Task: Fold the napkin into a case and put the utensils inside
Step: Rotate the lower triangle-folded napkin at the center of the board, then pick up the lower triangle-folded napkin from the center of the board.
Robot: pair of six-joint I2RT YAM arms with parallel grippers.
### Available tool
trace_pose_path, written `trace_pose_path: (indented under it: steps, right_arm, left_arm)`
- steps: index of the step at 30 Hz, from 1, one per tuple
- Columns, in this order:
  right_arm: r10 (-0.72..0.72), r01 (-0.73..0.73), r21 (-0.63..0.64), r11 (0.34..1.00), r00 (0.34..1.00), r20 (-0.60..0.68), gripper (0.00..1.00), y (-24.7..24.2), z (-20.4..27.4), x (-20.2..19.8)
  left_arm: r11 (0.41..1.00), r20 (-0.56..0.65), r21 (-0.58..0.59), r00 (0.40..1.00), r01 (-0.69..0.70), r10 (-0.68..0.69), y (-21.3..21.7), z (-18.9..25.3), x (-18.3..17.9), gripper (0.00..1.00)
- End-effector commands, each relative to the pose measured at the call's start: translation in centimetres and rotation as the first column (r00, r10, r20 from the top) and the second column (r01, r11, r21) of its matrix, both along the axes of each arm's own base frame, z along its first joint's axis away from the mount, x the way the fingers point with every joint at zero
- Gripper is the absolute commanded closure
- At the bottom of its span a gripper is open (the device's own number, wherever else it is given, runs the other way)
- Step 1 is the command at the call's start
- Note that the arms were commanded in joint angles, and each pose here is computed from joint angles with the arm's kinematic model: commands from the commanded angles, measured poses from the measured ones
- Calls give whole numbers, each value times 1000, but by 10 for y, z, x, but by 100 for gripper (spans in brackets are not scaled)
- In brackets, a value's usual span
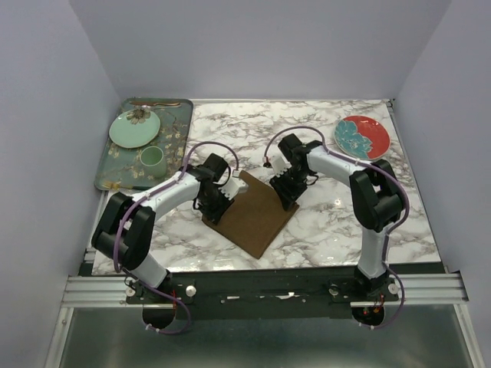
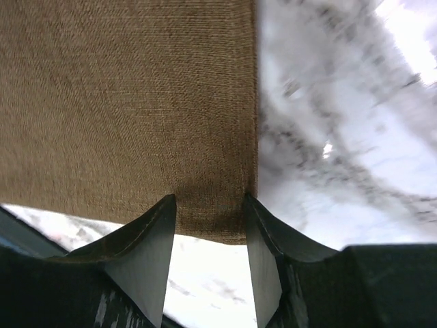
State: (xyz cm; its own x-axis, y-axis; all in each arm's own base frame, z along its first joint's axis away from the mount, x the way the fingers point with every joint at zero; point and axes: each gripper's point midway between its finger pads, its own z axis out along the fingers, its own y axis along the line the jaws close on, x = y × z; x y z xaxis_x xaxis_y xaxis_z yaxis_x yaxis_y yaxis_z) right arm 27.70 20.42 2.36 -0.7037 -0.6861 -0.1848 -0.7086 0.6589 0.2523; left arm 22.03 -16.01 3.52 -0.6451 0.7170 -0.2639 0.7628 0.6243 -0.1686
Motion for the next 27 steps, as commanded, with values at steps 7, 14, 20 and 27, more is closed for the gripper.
trace_pose_path:
  steps: [7,14,20,27]
  right_arm:
    - [-82,59,180,982,989,122,28,15,66,32]
    - [-274,265,210,941,962,16,19,-1,63,11]
    - [-402,410,167,897,912,-80,19,-15,34,7]
    - [-475,500,178,847,864,-166,18,-23,13,21]
  left_arm:
    - [985,93,-170,996,7,9,-18,51,13,66]
    - [985,122,-163,989,-64,84,-18,38,37,64]
    - [987,90,-140,992,-72,85,-17,22,36,64]
    - [988,59,-128,994,-83,91,-17,9,34,65]
